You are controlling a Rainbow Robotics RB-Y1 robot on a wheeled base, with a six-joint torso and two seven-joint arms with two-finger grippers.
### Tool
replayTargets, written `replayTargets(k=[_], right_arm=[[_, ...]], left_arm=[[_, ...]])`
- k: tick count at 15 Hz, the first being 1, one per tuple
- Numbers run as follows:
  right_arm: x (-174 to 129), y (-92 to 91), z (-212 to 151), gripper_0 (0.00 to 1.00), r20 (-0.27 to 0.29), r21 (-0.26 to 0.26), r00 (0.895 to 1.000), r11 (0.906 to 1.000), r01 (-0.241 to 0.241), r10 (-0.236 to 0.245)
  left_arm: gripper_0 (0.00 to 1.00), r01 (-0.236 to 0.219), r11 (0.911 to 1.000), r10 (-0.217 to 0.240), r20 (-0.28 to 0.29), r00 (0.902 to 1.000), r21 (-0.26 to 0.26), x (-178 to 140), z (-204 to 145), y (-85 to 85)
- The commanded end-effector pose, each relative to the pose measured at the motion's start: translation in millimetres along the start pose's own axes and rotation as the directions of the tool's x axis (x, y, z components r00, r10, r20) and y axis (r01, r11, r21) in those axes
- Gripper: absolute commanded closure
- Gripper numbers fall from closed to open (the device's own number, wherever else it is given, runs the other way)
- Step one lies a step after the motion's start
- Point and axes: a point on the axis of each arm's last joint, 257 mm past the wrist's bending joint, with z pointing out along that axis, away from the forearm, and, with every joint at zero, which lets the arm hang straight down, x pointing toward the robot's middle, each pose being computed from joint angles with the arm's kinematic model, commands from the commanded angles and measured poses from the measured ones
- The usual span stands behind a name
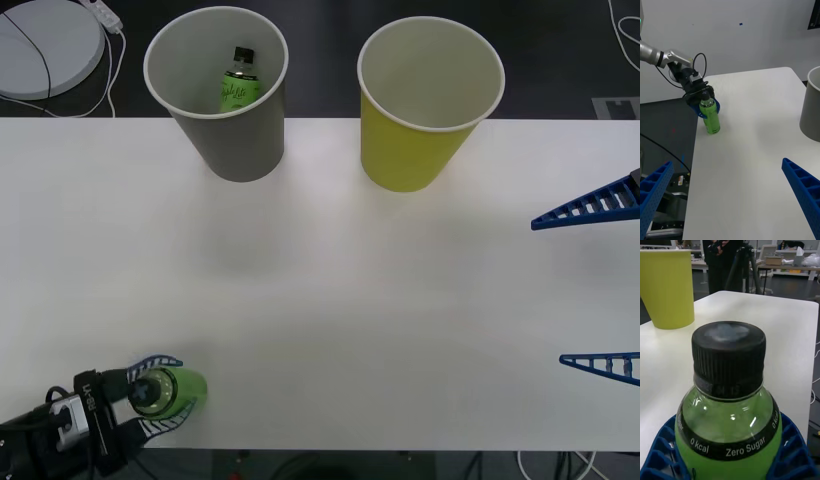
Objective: Put the can into the green bin and the plastic bottle into the gray bin
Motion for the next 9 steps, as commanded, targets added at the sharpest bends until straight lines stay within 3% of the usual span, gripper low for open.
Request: replayTargets(k=[1, 6, 9], right_arm=[[0, 0.0, 0, 0.0, 0.0, 0.0, 1.0, 1.0, 0.0, 0.0], [0, 0.0, 0, 0.0, 0.0, 0.0, 1.0, 1.0, 0.0, 0.0], [0, 0.0, 0, 0.0, 0.0, 0.0, 1.0, 1.0, 0.0, 0.0]], left_arm=[[1.0, 0.0, 1.0, 0.0, 0.0, 1.0, 0.001, 0, 0, -0.4], [1.0, 0.011, 0.9999, -0.011, -0.001, 0.9999, -0.006, -5, 1, 2.7], [1.0, 0.043, 0.9988, -0.044, -0.05, 0.9978, -0.025, -11, -5, 4.9]])
